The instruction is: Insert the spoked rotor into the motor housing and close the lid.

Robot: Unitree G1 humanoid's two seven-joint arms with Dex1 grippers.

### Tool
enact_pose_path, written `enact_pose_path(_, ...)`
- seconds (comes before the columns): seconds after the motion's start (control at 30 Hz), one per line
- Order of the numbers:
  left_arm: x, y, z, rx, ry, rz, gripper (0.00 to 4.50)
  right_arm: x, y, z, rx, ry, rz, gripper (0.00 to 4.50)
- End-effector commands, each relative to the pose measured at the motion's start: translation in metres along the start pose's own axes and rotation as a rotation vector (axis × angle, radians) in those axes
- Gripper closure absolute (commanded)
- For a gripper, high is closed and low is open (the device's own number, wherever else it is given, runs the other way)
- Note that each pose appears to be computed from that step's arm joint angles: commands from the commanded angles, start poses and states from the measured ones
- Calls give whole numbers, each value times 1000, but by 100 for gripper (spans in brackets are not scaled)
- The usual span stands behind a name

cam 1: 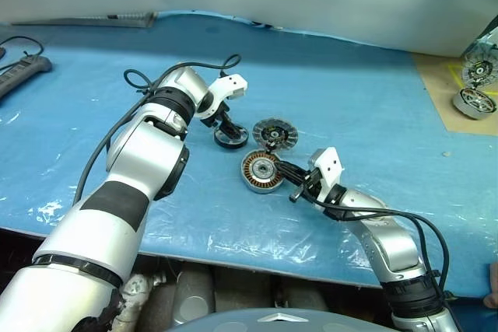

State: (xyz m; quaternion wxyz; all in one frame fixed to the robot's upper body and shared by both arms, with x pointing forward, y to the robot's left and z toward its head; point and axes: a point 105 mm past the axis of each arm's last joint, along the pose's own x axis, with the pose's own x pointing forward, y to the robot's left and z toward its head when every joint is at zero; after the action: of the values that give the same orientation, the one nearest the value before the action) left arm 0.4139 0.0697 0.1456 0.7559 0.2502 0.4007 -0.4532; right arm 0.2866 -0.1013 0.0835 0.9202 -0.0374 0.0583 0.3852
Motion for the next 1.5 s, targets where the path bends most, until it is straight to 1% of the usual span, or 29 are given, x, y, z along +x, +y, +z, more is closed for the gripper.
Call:
enact_pose_path(0.03,-9,3,10,33,-12,37,124,0,1,10,-19,-32,5,450)
enact_pose_path(0.47,0,-2,8,31,10,14,124,1,1,8,-18,-26,-3,450)
enact_pose_path(0.87,10,-6,-4,30,53,-10,124,1,0,5,-11,-15,-19,450)
enact_pose_path(1.1,13,-7,-6,33,62,-16,124,2,0,5,-11,-17,-27,450)
enact_pose_path(1.2,14,-8,-7,34,65,-19,181,2,-1,5,-11,-18,-31,450)
enact_pose_path(1.23,14,-8,-7,35,65,-19,217,2,-1,5,-11,-19,-31,450)
enact_pose_path(1.3,14,-8,-7,36,66,-17,269,2,-1,7,-9,-27,-32,450)
enact_pose_path(1.5,15,-7,-10,43,72,-14,270,2,-1,8,-7,-31,-29,450)
